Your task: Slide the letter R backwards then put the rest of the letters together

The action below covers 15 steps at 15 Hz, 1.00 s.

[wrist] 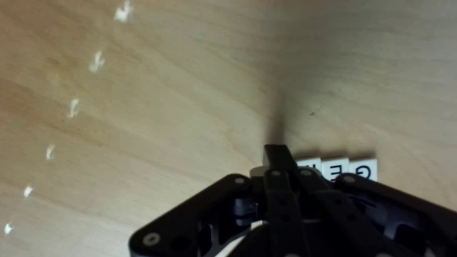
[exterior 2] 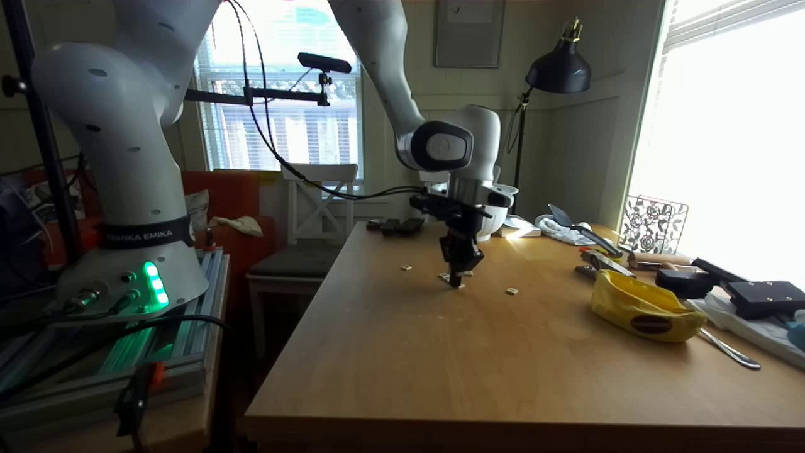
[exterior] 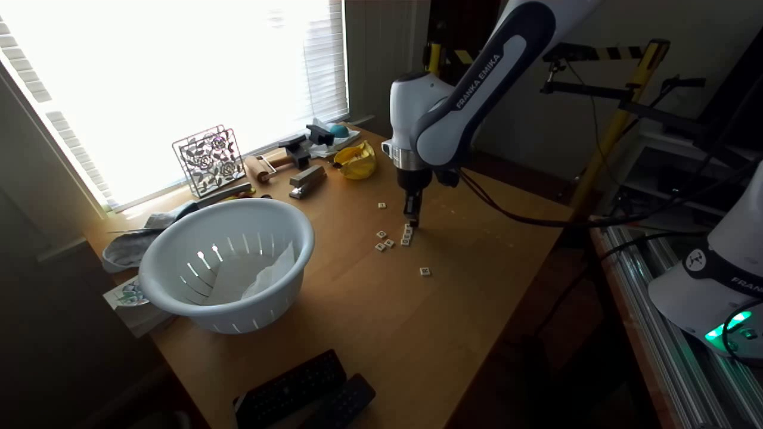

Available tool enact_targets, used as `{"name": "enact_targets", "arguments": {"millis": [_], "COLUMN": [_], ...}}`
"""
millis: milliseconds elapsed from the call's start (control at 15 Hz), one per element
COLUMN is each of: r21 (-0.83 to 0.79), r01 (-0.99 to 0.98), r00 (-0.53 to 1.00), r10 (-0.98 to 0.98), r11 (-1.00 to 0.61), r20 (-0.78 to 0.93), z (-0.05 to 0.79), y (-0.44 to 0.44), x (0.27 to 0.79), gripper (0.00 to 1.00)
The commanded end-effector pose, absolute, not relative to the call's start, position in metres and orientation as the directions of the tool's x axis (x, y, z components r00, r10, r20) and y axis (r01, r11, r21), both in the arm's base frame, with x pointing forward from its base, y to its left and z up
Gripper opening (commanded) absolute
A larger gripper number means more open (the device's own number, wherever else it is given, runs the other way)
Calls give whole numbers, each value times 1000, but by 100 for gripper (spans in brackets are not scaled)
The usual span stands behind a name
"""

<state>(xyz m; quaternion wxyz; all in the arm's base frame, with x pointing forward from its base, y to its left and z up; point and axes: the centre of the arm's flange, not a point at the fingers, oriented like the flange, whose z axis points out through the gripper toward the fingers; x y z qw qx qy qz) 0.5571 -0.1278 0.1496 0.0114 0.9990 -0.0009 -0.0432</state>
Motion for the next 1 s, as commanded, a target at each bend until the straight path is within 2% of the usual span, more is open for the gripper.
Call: {"name": "enact_targets", "arguments": {"millis": [0,200,267,400,933], "r21": [28,27,25,25,20], "r01": [8,8,6,8,26], "r00": [998,999,999,999,998], "r10": [7,7,4,7,25], "r11": [-1000,-1000,-1000,-1000,-999], "r20": [-67,-50,-49,-48,-50], "z": [161,168,170,174,187], "y": [-128,-128,-128,-127,-119], "x": [553,554,554,555,552], "gripper": [0,0,26,33,88]}}
